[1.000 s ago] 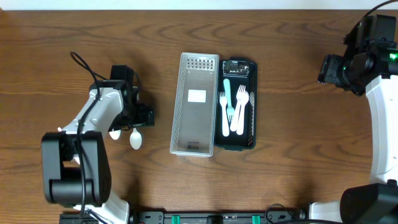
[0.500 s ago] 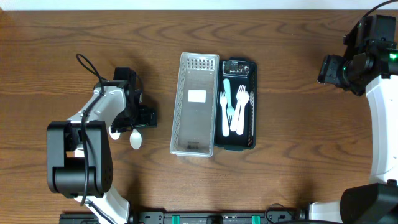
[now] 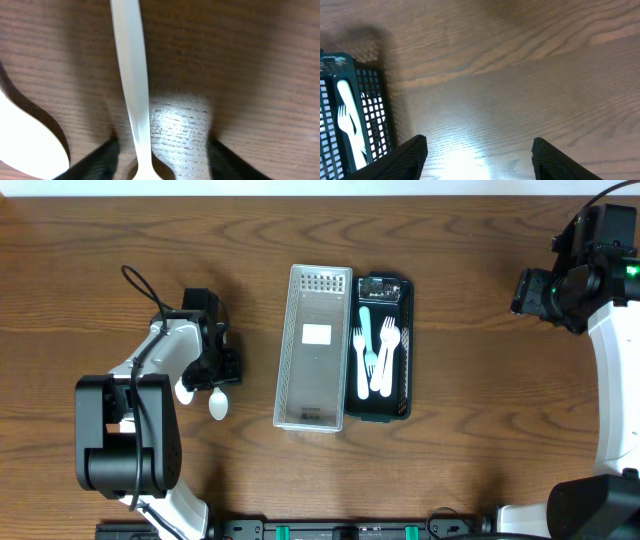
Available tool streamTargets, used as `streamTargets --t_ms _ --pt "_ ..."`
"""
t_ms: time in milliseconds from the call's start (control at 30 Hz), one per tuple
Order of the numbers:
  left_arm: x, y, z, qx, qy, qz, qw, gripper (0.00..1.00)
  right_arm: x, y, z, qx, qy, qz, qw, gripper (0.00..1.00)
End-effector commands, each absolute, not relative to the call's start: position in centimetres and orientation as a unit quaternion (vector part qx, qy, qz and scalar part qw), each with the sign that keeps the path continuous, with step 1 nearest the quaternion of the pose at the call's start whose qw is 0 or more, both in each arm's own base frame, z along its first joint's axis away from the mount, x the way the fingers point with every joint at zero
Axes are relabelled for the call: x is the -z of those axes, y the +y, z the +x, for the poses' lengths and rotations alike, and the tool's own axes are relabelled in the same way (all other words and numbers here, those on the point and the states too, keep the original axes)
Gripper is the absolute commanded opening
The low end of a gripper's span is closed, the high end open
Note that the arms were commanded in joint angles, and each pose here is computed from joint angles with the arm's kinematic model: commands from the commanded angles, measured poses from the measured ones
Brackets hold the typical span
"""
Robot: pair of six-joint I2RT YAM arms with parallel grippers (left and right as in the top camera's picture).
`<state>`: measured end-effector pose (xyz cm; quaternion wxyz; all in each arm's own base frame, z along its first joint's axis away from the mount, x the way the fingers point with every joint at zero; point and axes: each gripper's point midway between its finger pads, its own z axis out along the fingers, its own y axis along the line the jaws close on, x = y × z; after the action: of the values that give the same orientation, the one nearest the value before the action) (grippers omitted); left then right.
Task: Pack container
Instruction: 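Lower left gripper onto a white spoon and grasp it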
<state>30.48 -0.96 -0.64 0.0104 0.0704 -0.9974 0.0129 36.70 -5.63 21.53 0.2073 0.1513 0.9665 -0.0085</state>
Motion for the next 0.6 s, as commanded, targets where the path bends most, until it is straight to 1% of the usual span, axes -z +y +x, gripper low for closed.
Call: streamTargets --t_ms 0,100,267,367,433,567 --pt "1.82 -1.53 29.18 -0.028 -0.997 0.07 0.036 0.46 -21.19 -5.64 36.51 0.01 0.969 0.144 0.2 0.7" --pt "1.82 -1.54 29.15 -0.028 -0.997 0.07 0.037 0.35 -21.17 -5.64 36.48 0.01 0.969 0.144 0.2 0.7" --pt "1.81 -1.54 29.17 -0.028 -0.997 0.07 0.036 0.26 -21.12 -5.63 36.46 0.01 0.969 0.144 0.199 0.7" --pt "1.82 -1.54 29.26 -0.028 -0.997 0.069 0.034 0.14 -21.12 -5.63 36.46 0.01 0.969 0.144 0.199 0.7" --pt "1.82 -1.54 29.34 -0.028 -0.997 0.069 0.033 0.09 -21.12 -5.63 36.46 0.01 0.969 0.144 0.199 0.7" --pt "1.8 -1.54 29.34 -0.028 -0.997 0.069 0.033 0.06 -21.13 -5.63 36.47 0.01 0.969 0.144 0.199 0.7"
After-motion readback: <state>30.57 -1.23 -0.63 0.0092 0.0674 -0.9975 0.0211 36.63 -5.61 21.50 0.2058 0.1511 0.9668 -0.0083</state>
